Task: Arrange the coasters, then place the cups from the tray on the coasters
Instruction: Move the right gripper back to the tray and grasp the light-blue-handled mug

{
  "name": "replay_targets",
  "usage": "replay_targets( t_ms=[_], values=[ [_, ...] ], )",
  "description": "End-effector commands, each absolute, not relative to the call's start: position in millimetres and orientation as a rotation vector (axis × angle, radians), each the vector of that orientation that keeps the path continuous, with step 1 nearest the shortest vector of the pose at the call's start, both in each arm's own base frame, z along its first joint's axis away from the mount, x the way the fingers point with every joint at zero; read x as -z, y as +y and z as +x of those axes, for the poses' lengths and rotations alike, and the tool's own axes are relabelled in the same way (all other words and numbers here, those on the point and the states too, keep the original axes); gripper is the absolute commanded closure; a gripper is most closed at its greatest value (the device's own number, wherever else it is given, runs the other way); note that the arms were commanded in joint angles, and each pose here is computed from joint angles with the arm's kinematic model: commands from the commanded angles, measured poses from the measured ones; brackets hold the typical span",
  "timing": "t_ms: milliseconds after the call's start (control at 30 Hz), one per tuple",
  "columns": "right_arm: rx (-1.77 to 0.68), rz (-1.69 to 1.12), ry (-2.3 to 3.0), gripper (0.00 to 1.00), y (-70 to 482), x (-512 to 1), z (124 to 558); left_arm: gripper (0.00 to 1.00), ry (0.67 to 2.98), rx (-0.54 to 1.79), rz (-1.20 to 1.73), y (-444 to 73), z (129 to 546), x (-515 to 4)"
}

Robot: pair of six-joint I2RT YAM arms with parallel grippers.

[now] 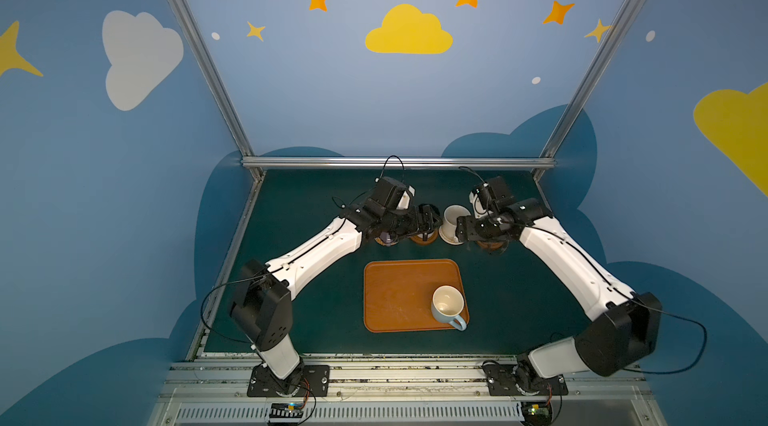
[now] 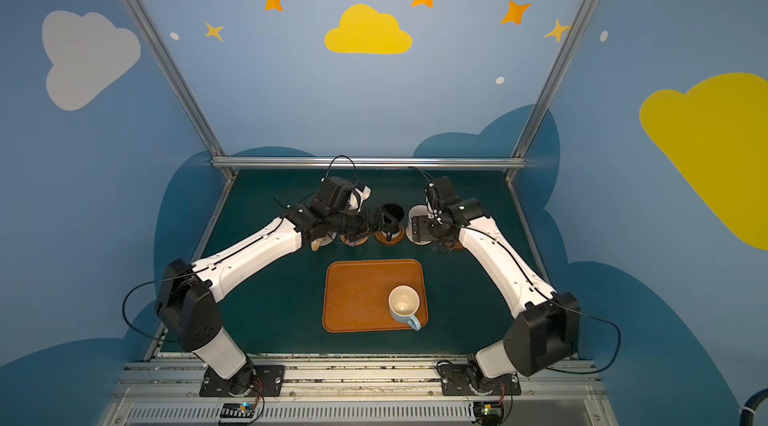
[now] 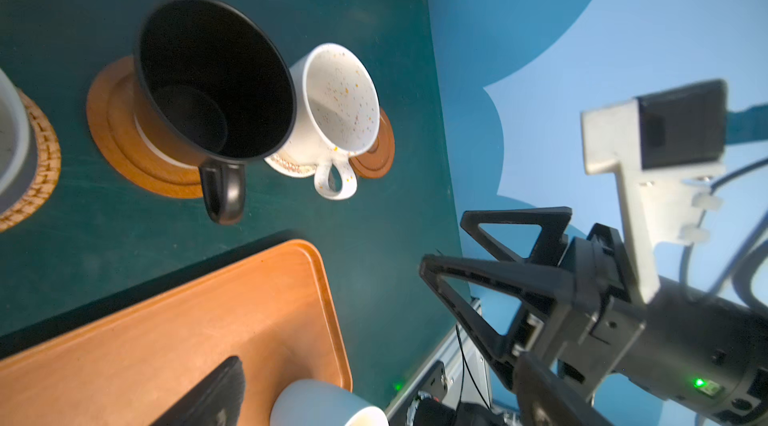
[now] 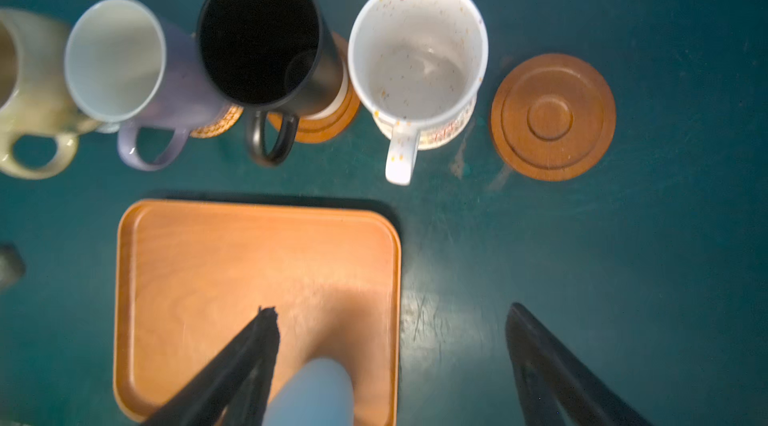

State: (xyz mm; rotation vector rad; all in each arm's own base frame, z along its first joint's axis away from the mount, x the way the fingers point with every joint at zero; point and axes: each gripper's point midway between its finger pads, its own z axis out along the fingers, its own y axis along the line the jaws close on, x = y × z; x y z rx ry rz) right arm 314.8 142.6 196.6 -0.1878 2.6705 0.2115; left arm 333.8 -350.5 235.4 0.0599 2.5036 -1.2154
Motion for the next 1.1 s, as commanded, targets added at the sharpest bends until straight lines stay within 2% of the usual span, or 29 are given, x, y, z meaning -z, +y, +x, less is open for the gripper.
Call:
replay_targets(
  t_ms=[0, 200, 267, 500, 833, 967, 1067],
  values=[
    [-0.356, -0.331, 2.781, 0.17, 151.3, -180.7, 270.6, 0.00, 2.523, 1.268, 0.143, -345.5, 314.1, -248.7],
    [-0.669, -0.429, 2.732, 0.14, 172.9, -180.0, 220.0, 0.00, 2.615, 1.189, 0.091, -326.8, 297.5, -234.5],
    [-0.707, -0.442, 2.727, 0.13, 173.0, -174.9, 206.1, 0.00, 2.626, 1.181, 0.083, -322.8, 293.3, -231.2],
    [-0.681, -0.535, 2.715, 0.12, 171.8, -161.8, 165.2, 0.00, 2.656, 1.270, 0.122, -329.8, 273.4, -226.6],
    [-0.679, -0.490, 2.798, 0.13, 186.0, -126.8, 136.4, 0.00, 2.732, 1.256, 0.061, -318.7, 246.9, -198.5],
    [-0.562, -0.494, 2.838, 0.13, 178.2, -112.3, 126.1, 0.00, 2.732, 1.259, 0.055, -317.4, 244.4, -194.4],
    [-0.564, -0.514, 2.827, 0.13, 180.8, -105.0, 122.0, 0.00, 2.717, 1.269, 0.049, -317.3, 243.9, -192.9]
  ],
)
